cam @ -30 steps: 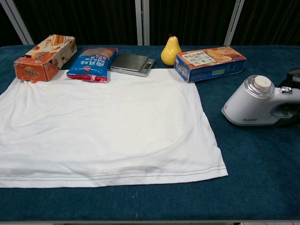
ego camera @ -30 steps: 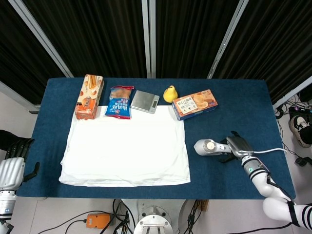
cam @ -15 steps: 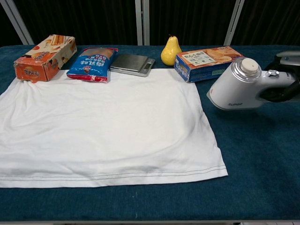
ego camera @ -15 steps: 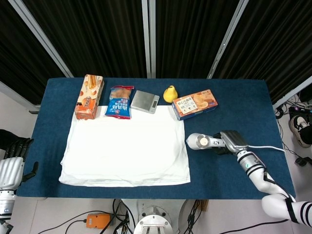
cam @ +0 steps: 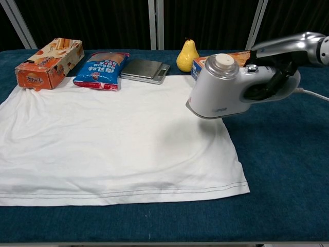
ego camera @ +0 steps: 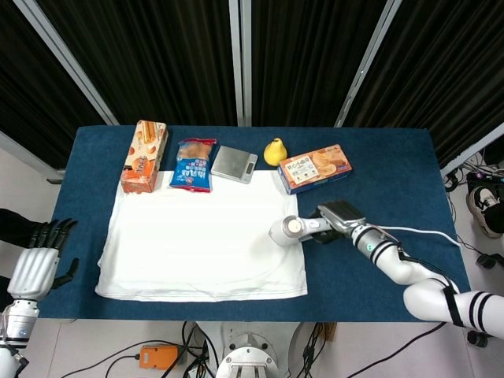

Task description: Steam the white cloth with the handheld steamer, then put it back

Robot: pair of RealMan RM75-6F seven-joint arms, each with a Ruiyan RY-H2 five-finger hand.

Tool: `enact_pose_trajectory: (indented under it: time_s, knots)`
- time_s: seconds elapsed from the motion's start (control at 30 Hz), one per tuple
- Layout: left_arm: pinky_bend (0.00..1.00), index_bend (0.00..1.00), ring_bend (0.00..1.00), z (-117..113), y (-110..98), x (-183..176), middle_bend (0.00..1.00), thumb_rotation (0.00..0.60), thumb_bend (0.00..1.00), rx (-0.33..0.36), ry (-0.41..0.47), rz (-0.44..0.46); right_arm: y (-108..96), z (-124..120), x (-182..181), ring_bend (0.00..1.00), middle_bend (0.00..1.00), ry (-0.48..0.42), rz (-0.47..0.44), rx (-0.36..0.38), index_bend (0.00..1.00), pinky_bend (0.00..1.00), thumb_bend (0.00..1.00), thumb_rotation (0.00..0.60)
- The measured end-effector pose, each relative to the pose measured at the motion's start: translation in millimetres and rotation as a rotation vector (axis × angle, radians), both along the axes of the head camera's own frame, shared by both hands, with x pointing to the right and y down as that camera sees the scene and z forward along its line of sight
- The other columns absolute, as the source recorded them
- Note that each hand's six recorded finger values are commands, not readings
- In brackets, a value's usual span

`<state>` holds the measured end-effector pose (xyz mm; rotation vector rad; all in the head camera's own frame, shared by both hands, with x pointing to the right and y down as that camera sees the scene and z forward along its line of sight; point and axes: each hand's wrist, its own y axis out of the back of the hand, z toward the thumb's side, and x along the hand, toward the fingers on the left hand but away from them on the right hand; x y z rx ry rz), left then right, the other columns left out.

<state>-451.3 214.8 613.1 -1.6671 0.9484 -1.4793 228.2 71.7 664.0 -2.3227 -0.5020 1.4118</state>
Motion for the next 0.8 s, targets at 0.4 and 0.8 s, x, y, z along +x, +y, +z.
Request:
enact_pose_trajectory:
  time_s: [0.4,0.8]
  knots:
    - [0.00,0.09,0.00,48.7,-9.6,93.9,0.07,0.600,0.38,-0.128,0.158,0.243,-28.6,3.2,-48.9,0.90,0.90,0.035,-0.058,0.013,0.98,0.59,0.62,0.600]
    - [0.00,0.06,0.00,96.2,5.8,136.8,0.04,0.176,0.37,-0.289,0.151,0.359,-26.7,20.2,-64.3,0.90,0.90,0.115,-0.056,0.051,0.98,0.58,0.62,0.600]
